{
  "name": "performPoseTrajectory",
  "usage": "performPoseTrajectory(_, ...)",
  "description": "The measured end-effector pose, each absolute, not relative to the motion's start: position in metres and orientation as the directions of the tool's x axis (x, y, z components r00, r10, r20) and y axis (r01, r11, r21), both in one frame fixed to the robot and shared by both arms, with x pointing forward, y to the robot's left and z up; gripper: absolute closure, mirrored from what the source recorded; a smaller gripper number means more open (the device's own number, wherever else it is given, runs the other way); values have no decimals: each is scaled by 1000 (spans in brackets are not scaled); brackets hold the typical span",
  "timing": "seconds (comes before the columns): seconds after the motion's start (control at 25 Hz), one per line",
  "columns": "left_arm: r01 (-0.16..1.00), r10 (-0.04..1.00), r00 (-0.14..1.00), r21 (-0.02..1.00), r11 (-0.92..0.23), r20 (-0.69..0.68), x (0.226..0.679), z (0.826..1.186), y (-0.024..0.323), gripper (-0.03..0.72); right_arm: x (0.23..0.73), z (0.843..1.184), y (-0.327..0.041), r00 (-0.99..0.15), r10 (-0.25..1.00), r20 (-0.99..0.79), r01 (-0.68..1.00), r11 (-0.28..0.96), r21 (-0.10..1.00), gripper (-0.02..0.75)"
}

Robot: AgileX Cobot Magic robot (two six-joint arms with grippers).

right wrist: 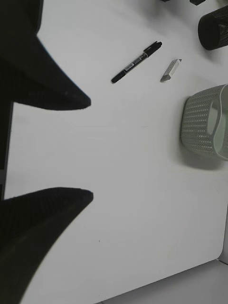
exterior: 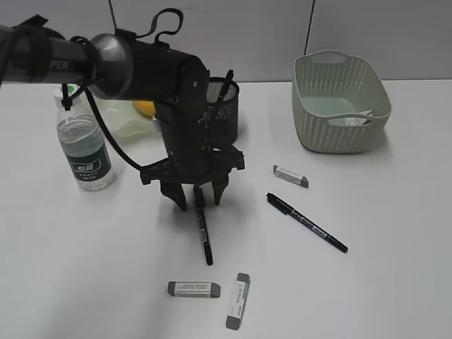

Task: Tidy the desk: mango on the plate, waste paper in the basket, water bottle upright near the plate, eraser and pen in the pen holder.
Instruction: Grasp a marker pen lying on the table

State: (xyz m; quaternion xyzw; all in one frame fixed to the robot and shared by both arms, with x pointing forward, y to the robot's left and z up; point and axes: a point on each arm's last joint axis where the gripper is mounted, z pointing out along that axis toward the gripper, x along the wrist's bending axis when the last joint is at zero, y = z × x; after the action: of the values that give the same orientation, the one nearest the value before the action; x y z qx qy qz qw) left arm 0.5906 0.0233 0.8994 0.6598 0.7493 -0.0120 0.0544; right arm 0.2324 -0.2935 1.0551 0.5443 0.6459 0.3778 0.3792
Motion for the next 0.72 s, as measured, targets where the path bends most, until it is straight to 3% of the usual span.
performPoseTrajectory(0.48,991,990,-113,65,119,-85,591,899,25,581,232,1055,-294,-120,990,-78,417,121,901,313)
performPoseTrajectory(0.72,992,993,-97,79,102,-66,592,899,25,607,232,1055,-294,-120,990,-78,417,121,901,313)
